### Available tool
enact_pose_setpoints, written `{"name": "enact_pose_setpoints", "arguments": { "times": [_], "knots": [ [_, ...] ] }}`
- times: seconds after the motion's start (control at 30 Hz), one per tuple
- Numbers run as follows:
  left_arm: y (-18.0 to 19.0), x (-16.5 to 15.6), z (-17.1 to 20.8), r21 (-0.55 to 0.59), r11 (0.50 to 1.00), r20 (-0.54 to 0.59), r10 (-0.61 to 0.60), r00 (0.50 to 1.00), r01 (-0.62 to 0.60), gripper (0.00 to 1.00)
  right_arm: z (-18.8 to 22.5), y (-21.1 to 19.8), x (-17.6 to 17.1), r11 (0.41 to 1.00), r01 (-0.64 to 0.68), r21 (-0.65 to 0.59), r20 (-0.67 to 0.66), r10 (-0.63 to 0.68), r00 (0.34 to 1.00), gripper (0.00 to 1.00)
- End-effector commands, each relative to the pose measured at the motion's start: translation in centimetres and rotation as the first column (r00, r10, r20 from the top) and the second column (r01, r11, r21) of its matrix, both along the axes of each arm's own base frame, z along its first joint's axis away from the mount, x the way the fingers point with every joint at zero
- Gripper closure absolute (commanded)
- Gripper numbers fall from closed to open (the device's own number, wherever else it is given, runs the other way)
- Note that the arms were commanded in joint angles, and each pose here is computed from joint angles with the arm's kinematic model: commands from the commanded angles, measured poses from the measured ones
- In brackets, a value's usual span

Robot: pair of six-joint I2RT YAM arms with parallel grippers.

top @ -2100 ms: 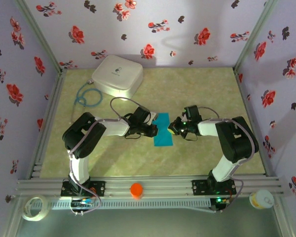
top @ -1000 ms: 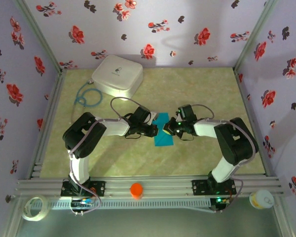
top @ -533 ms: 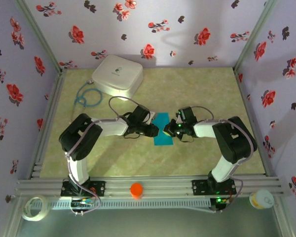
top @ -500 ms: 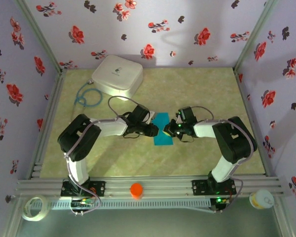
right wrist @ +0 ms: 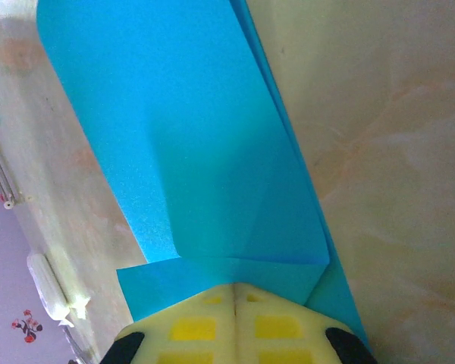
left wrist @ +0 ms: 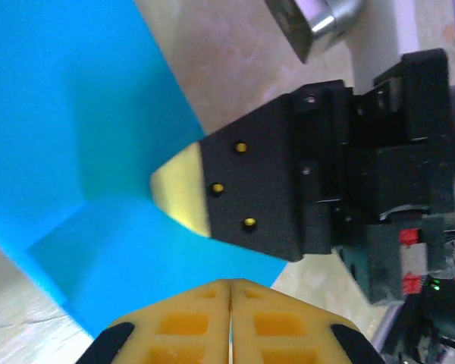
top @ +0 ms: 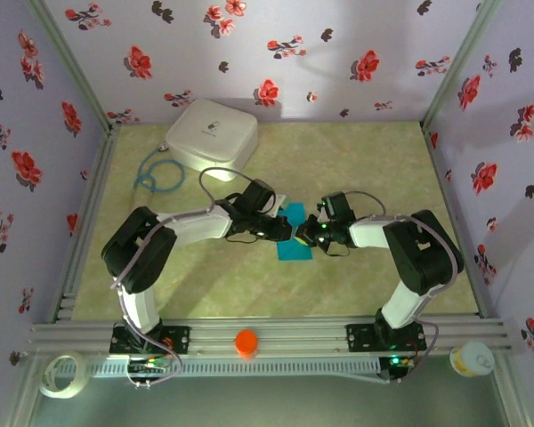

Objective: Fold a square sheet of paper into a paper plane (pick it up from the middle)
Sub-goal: Fold the triangle a second time at the center of the table.

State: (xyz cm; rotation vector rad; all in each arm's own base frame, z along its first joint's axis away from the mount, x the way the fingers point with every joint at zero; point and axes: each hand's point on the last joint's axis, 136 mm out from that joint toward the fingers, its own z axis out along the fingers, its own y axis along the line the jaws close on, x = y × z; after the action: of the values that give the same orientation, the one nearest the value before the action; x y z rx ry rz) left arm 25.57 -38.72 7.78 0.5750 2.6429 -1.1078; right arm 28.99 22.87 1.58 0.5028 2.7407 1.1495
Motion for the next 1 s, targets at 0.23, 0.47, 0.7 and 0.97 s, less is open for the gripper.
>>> {"name": "enact_pose_setpoints", "arguments": {
  "times": [0.23,0.47,0.7,0.97],
  "knots": [
    [-0.8,-3.2,-3.1,0.012,0.996,-0.223,-0.087,0.971,0.092,0.94,-3.1,-2.3,-2.3,0.993,0.037,-0.112,-0.108,-0.049,0.993,1.0],
    [-0.1,-3.3,-4.8,0.065,0.994,-0.236,-0.069,0.969,0.087,0.95,-3.1,-2.4,-2.4,0.993,0.036,-0.114,-0.111,-0.049,0.993,1.0],
    [1.2,-4.4,-6.4,0.104,0.991,-0.266,-0.055,0.962,0.085,0.95,-3.2,-2.6,-2.6,0.992,0.033,-0.123,-0.113,-0.047,0.993,1.0],
    [2.8,-5.4,-7.6,0.146,0.986,-0.279,-0.041,0.959,0.085,0.95,-3.4,-3.0,-2.7,0.991,0.035,-0.131,-0.117,-0.05,0.992,1.0]
  ]
}}
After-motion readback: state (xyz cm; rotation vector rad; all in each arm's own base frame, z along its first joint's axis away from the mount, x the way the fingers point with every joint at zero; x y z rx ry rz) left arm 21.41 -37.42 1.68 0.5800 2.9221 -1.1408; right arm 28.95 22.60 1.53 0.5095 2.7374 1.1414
